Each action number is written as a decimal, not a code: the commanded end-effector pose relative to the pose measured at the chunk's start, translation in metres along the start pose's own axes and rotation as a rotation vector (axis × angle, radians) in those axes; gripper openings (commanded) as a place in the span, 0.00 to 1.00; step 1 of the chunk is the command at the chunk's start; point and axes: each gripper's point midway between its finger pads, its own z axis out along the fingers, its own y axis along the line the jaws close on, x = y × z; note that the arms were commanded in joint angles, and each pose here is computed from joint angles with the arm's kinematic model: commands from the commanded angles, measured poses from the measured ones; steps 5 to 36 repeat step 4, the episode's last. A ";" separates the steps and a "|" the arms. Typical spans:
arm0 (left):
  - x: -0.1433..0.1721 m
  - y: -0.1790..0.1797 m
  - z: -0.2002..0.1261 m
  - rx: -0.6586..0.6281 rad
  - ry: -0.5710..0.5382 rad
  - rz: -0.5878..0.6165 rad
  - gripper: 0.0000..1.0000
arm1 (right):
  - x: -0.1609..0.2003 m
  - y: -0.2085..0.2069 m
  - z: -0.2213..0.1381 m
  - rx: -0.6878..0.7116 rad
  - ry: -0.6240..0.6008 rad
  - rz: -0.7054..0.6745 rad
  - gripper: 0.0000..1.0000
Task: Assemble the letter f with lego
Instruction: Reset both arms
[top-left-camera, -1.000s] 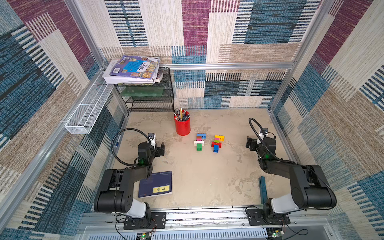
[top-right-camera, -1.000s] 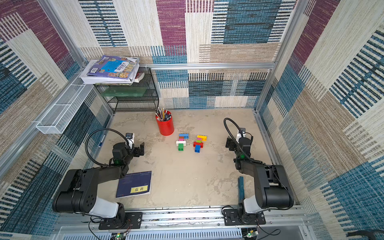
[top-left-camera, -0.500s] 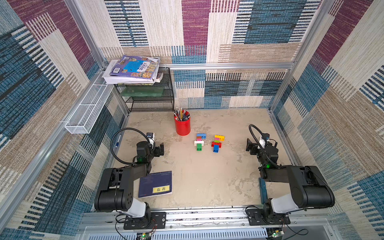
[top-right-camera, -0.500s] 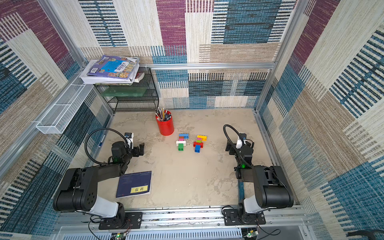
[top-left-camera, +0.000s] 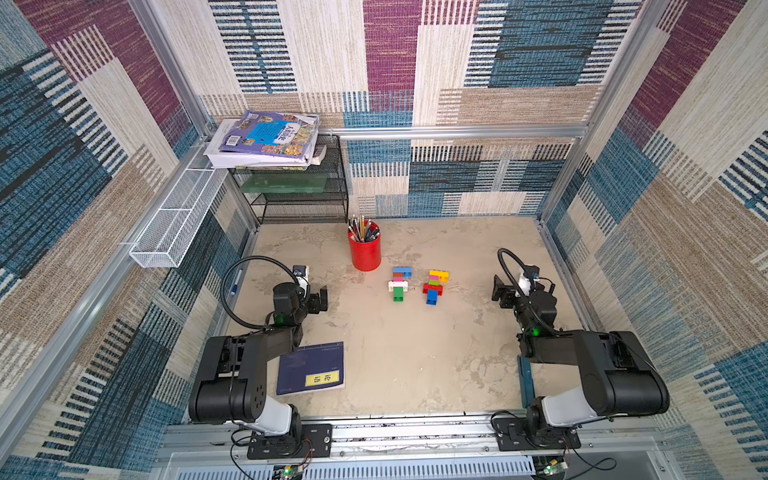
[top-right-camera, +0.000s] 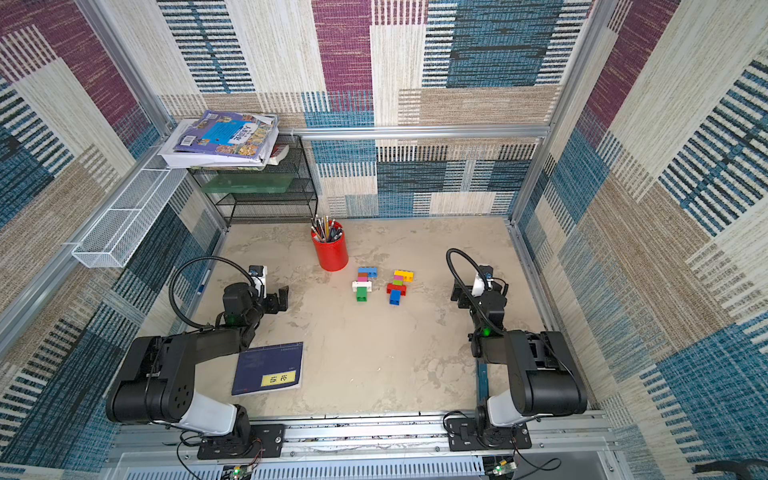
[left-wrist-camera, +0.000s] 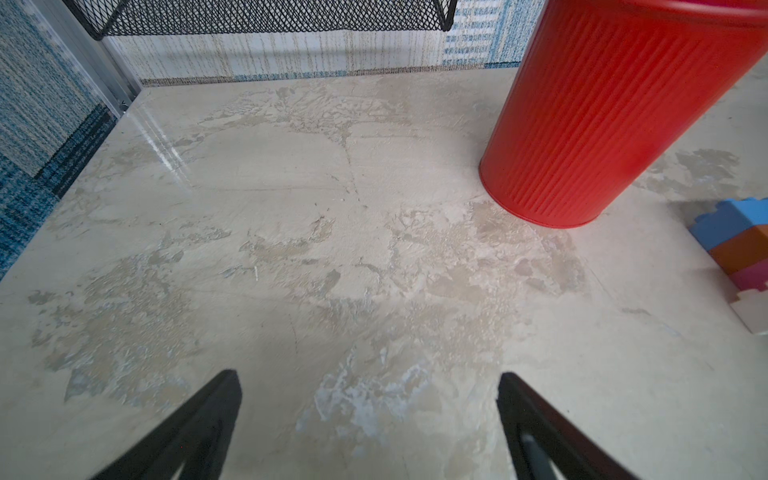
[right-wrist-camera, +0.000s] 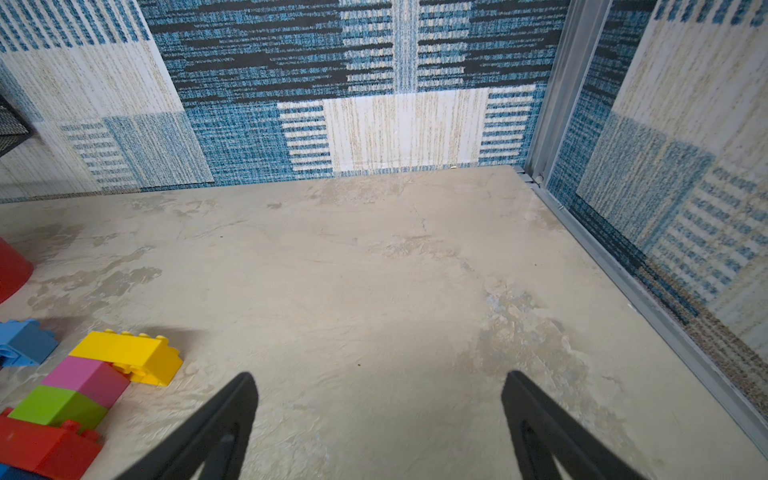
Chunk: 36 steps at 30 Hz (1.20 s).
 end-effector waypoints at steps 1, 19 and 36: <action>-0.002 0.001 0.001 0.000 -0.002 -0.012 0.99 | -0.010 0.000 0.001 0.000 -0.037 -0.003 0.95; -0.001 0.000 0.000 0.001 0.001 -0.012 0.99 | -0.011 0.001 -0.003 0.000 -0.048 -0.003 0.95; -0.001 0.000 0.000 0.001 0.001 -0.012 0.99 | -0.011 0.001 -0.003 0.000 -0.048 -0.003 0.95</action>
